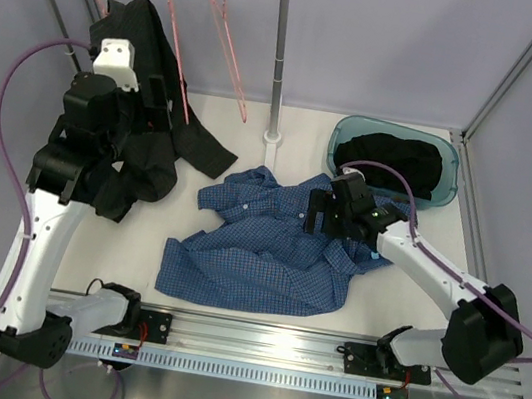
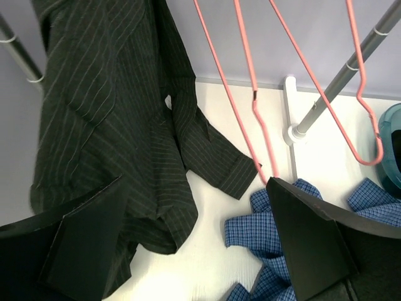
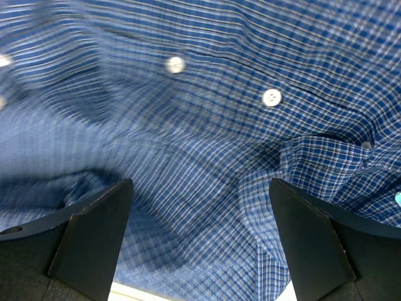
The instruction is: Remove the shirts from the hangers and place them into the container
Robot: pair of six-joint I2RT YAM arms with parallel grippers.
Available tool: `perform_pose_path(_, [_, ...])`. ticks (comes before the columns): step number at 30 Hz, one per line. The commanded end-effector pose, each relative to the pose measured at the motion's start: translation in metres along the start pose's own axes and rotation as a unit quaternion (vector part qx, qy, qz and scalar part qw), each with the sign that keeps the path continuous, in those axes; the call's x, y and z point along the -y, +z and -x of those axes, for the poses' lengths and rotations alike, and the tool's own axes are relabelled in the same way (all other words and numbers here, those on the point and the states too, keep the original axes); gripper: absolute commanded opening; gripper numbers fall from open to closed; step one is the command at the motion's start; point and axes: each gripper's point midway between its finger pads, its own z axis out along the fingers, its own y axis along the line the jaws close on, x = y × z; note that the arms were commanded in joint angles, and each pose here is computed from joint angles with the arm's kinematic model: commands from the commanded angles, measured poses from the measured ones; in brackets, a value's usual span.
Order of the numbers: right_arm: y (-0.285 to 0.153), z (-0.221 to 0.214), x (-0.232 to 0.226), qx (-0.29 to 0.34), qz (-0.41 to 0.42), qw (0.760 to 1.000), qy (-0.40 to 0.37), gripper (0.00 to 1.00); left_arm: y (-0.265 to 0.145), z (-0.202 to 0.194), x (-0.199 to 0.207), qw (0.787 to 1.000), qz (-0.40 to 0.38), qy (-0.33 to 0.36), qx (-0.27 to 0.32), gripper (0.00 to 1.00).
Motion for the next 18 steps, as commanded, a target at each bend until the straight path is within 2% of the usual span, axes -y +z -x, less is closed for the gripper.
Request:
perform_pose_path(1, [0.024,-0.004,0.009,-0.003,-0.050,0.998,0.044,0.99,-0.020,0.003,0.000,1.000,-0.017,-0.002,0.011,0.99])
perform_pose_path(8, [0.064,-0.014,0.020,-0.015,-0.114,0.985,0.131,1.00,-0.034,-0.014,0.001,0.999,-0.034,-0.011,0.001,0.99])
perform_pose_path(13, [0.092,-0.031,0.029,-0.038,-0.148,0.977,0.148,0.97,-0.037,-0.022,0.004,0.999,-0.046,-0.017,-0.004,0.99])
perform_pose_path(16, [0.103,-0.043,0.037,-0.048,-0.166,0.972,0.157,0.86,-0.039,-0.023,0.004,0.999,-0.047,-0.017,-0.003,0.99])
perform_pose_path(17, [0.105,-0.045,0.037,-0.048,-0.169,0.971,0.163,0.80,-0.039,-0.023,0.004,0.999,-0.047,-0.016,-0.003,0.99])
perform_pose_path(18, [0.108,-0.050,0.042,-0.051,-0.180,0.968,0.166,0.66,-0.039,-0.023,0.004,0.999,-0.047,-0.015,-0.003,0.99])
